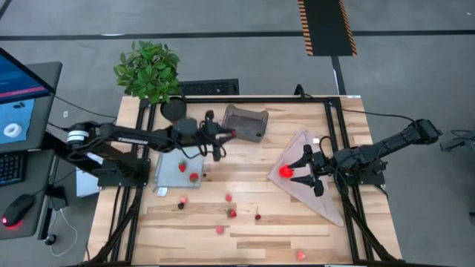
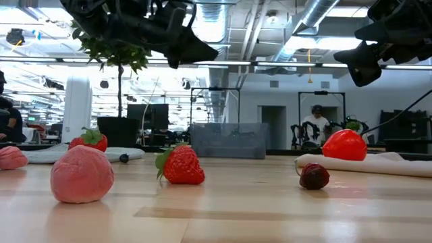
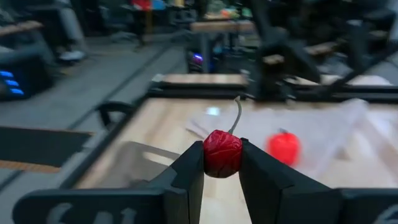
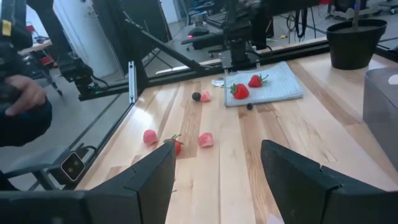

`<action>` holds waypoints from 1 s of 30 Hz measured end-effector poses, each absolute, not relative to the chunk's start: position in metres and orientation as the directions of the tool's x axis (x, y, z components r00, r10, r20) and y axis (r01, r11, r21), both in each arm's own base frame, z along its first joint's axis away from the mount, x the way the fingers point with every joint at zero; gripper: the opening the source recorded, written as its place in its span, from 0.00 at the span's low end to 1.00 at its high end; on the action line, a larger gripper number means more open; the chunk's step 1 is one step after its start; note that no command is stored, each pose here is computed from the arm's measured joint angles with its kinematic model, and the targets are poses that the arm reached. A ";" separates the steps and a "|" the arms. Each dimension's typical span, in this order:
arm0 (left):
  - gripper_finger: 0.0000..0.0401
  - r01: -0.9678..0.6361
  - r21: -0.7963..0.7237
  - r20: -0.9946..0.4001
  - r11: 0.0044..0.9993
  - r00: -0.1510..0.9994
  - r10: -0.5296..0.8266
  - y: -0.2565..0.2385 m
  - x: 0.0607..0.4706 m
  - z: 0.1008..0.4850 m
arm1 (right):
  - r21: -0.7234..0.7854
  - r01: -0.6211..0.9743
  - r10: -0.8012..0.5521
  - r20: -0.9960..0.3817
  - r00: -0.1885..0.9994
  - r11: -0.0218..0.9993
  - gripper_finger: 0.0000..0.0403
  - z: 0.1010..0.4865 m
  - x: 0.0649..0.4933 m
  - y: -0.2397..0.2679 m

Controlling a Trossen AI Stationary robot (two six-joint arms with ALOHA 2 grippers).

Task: Pick and placing Produce into tupperware
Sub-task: Put the red cherry into the black bin

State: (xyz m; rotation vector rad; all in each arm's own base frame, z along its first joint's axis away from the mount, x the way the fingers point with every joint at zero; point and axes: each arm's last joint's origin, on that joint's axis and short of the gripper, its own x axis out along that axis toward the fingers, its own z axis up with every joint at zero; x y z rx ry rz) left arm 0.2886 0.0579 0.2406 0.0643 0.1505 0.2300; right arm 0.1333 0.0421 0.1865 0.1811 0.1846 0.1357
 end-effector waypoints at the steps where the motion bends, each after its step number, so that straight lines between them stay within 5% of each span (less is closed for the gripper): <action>1: 0.20 -0.246 0.089 -0.134 0.965 0.957 0.257 0.063 0.287 0.242 | 0.191 -0.117 0.150 -0.170 0.974 0.975 0.65 0.186 0.133 0.042; 7: 0.20 -0.354 0.093 -0.151 0.931 0.919 0.364 0.093 0.280 0.239 | 0.191 -0.117 0.150 -0.170 0.974 0.975 0.65 0.186 0.133 0.042; 17: 0.20 -0.483 -0.152 -0.238 0.862 0.864 0.443 0.131 0.277 0.213 | 0.175 -0.122 0.150 -0.159 0.976 0.977 0.65 0.188 0.134 0.042; 30: 0.20 -0.431 -0.214 -0.321 0.877 0.878 0.354 0.146 0.308 0.185 | 0.168 -0.124 0.151 -0.155 0.976 0.978 0.65 0.188 0.134 0.042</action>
